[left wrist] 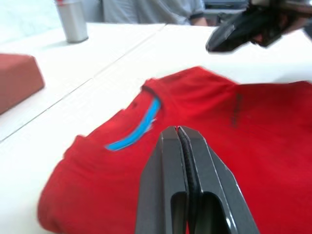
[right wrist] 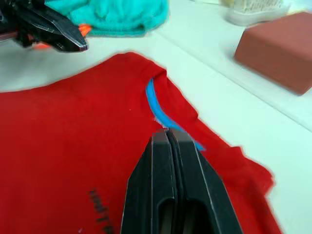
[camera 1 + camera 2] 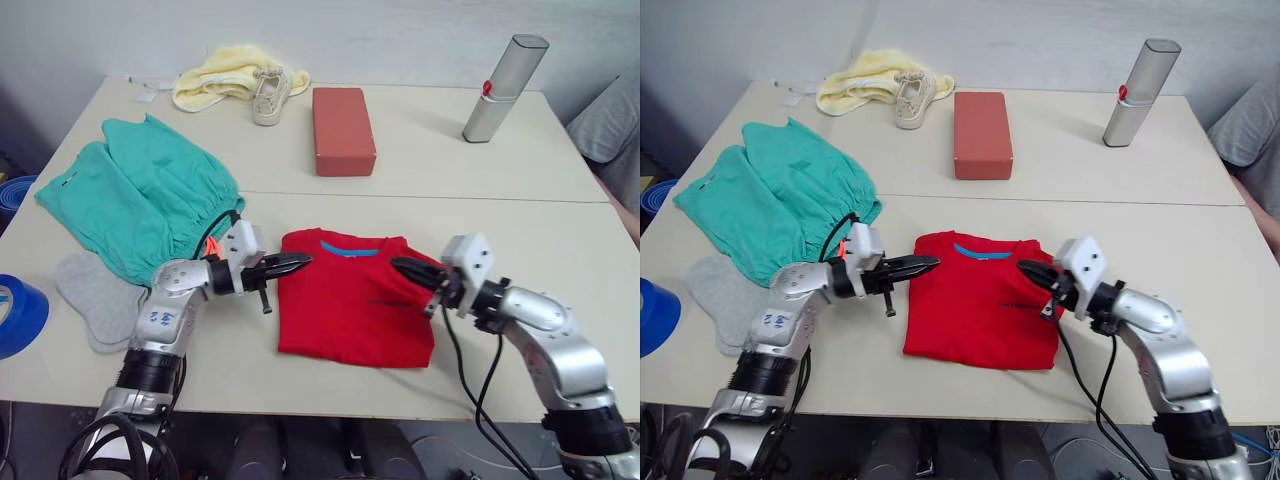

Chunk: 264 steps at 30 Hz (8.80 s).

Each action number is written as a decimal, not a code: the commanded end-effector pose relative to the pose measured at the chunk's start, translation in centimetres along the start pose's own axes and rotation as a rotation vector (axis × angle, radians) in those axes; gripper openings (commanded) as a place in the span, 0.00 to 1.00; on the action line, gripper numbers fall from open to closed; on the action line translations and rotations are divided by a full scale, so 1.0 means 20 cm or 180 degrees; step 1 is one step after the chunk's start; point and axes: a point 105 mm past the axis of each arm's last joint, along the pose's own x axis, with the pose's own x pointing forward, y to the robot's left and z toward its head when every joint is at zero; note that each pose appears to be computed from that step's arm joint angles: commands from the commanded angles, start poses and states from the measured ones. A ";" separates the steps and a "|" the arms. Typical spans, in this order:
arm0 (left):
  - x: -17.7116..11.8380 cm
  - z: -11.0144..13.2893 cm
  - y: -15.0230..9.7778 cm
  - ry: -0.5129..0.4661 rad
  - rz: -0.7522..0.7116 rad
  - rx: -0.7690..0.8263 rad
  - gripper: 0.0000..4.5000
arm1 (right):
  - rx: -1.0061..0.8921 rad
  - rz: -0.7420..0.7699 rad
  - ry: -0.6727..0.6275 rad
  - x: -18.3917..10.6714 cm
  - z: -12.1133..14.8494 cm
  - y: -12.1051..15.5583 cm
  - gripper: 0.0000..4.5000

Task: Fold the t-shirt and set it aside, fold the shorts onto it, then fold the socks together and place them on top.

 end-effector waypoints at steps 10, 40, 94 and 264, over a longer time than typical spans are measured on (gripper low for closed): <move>0.02 -0.07 0.19 0.0346 0.0800 -0.0029 0.01 | 0.0103 -0.0674 0.0174 -0.13 -0.21 -0.29 0.00; -0.46 0.13 -0.37 -0.0350 -0.1096 -0.0259 0.99 | 0.3118 0.0470 0.1712 -0.39 -0.20 0.22 1.00; -0.40 0.16 -0.21 -0.0455 -0.1007 -0.0089 1.00 | 0.2893 -0.2212 0.1568 -1.19 -0.35 -0.47 0.01; -1.01 0.12 -0.58 0.1865 -0.1441 -0.1834 0.00 | -0.0637 0.1677 0.0315 -0.49 -0.03 0.41 0.00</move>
